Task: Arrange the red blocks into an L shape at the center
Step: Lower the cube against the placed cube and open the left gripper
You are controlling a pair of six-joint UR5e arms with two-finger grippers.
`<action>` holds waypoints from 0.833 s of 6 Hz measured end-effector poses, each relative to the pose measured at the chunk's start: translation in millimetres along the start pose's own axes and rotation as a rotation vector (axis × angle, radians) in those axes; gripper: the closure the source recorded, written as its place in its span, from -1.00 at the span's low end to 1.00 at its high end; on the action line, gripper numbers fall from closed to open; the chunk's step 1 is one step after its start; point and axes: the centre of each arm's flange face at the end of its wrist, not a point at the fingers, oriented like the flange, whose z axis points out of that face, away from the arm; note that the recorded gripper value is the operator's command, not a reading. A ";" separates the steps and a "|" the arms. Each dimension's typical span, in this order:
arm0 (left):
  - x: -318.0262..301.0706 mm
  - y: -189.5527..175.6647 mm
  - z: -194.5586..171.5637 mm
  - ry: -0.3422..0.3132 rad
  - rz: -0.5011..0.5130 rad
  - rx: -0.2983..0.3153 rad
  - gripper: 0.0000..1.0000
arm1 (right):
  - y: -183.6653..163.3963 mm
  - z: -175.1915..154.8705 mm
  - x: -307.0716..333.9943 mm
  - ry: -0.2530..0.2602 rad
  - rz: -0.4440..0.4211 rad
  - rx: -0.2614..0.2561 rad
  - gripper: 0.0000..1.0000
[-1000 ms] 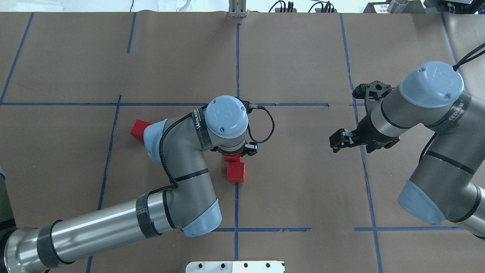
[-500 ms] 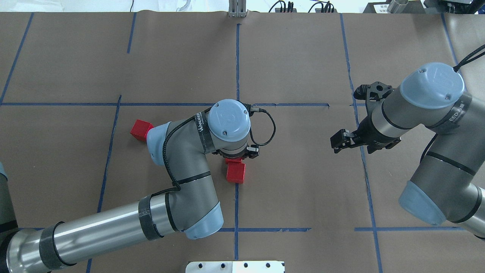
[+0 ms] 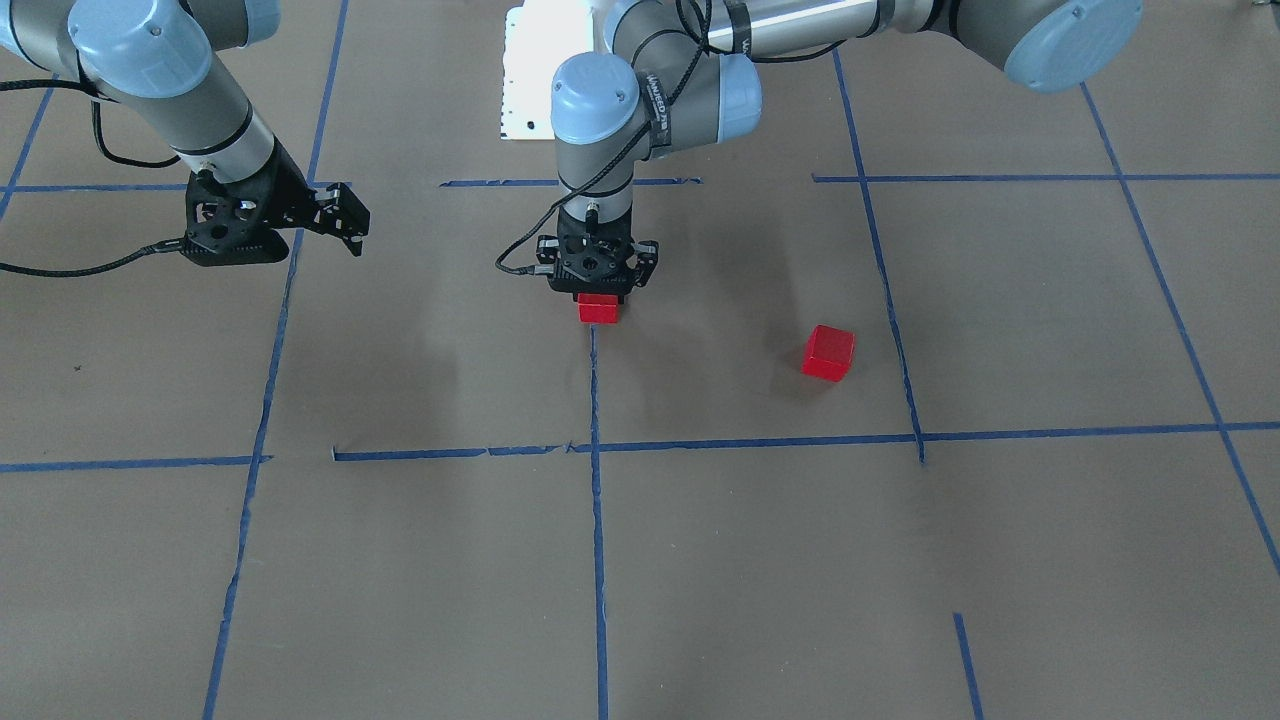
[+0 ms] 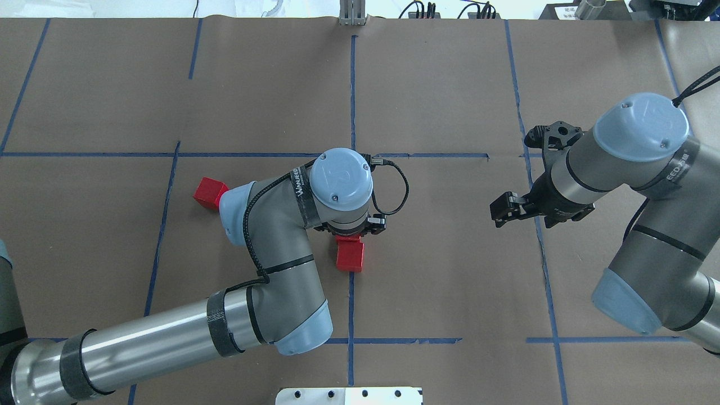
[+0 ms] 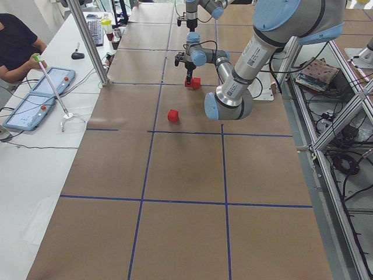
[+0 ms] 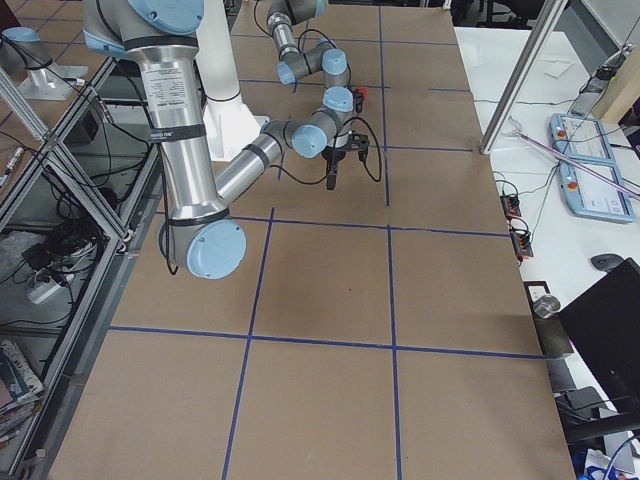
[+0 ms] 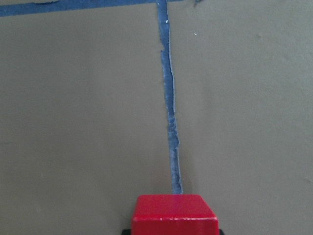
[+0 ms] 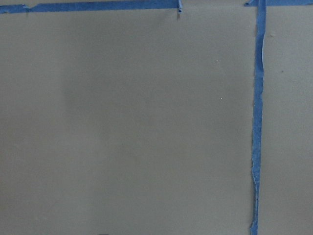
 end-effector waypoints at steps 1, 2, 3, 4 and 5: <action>0.8 1.6 0.6 0.003 -0.010 -0.001 0.94 | 0.0 -0.1 -0.1 0.000 0.000 0.000 -1.00; 1.3 3.3 1.5 0.004 -0.013 -0.003 0.94 | 0.0 -0.1 -0.1 0.000 0.000 0.000 -1.00; 0.7 3.8 2.3 0.004 -0.014 -0.003 0.94 | 0.0 -0.1 -0.1 0.000 0.000 0.000 -1.00; -0.2 4.0 2.8 0.004 -0.014 -0.003 0.91 | 0.0 -0.1 0.0 0.000 0.000 0.000 -1.00; -0.9 4.4 3.6 0.004 -0.013 -0.004 0.84 | 0.0 0.0 0.0 0.000 0.000 -0.001 -1.00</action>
